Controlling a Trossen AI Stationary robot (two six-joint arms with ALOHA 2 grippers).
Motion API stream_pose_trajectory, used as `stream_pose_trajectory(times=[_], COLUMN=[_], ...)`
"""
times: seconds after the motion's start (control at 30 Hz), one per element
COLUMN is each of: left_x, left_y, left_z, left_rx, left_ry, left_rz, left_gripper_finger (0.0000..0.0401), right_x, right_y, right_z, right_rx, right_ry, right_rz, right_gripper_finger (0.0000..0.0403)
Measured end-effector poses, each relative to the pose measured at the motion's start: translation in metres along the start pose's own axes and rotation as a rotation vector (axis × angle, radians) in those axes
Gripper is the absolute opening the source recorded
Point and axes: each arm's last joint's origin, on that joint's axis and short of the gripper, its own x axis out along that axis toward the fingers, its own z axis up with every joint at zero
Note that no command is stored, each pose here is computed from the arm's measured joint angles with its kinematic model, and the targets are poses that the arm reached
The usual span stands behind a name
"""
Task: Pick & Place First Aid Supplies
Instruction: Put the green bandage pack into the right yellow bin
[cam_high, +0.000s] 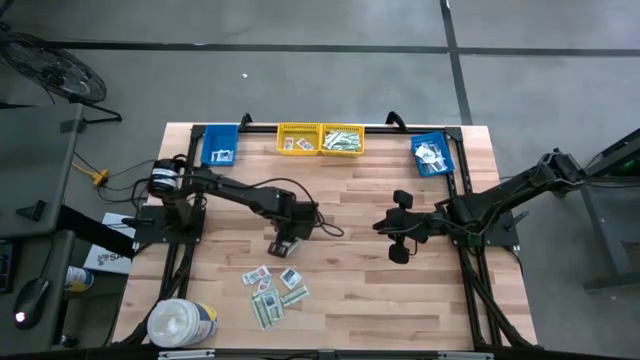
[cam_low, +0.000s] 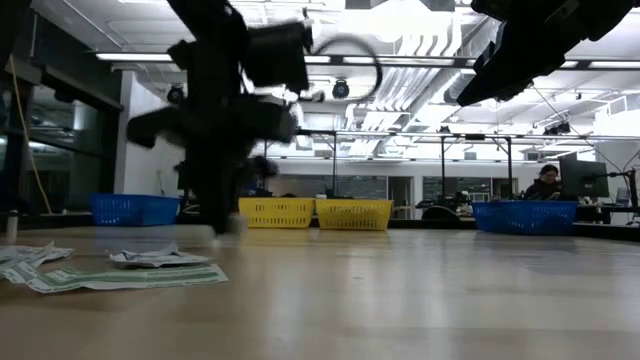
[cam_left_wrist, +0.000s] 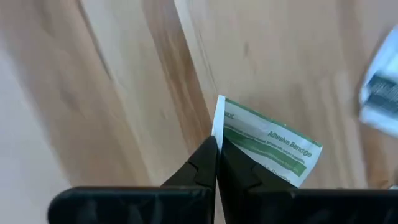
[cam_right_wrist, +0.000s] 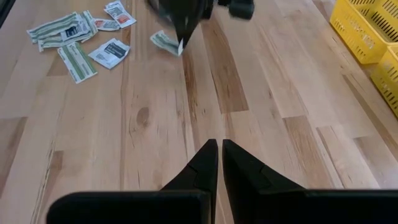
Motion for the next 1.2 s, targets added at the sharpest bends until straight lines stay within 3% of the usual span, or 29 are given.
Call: stream_pose_trajectory(times=[0.3,0.6,0.8,0.87,1.2], left_x=[-0.029,-0.039,-0.053,-0.058,-0.092], left_y=[-0.001,0.020,0.054,0.068,0.145], left_z=[0.003,0.018,0.024,0.023,-0.001], left_rx=[-0.014,-0.066,-0.157,-0.211,-0.727], left_ry=[-0.073,-0.196,-0.351,-0.405,-0.693], left_rz=[0.100,0.545,0.672,0.695,0.714], left_gripper_finger=[0.0001,0.0000,0.0000,0.0000,0.0000], right_x=[0.000,0.000,0.000,0.000,0.000], right_y=[0.000,0.000,0.000,0.000,0.000], right_z=[0.000,0.000,0.000,0.000,-0.001], right_rx=[0.000,-0.001,-0.001,-0.001,-0.010], right_ry=[0.000,0.000,0.000,0.000,0.005], right_rz=[-0.002,-0.003,-0.003,-0.003,-0.005], right_gripper_finger=[0.0016,0.0016,0.0016,0.0016,0.0016])
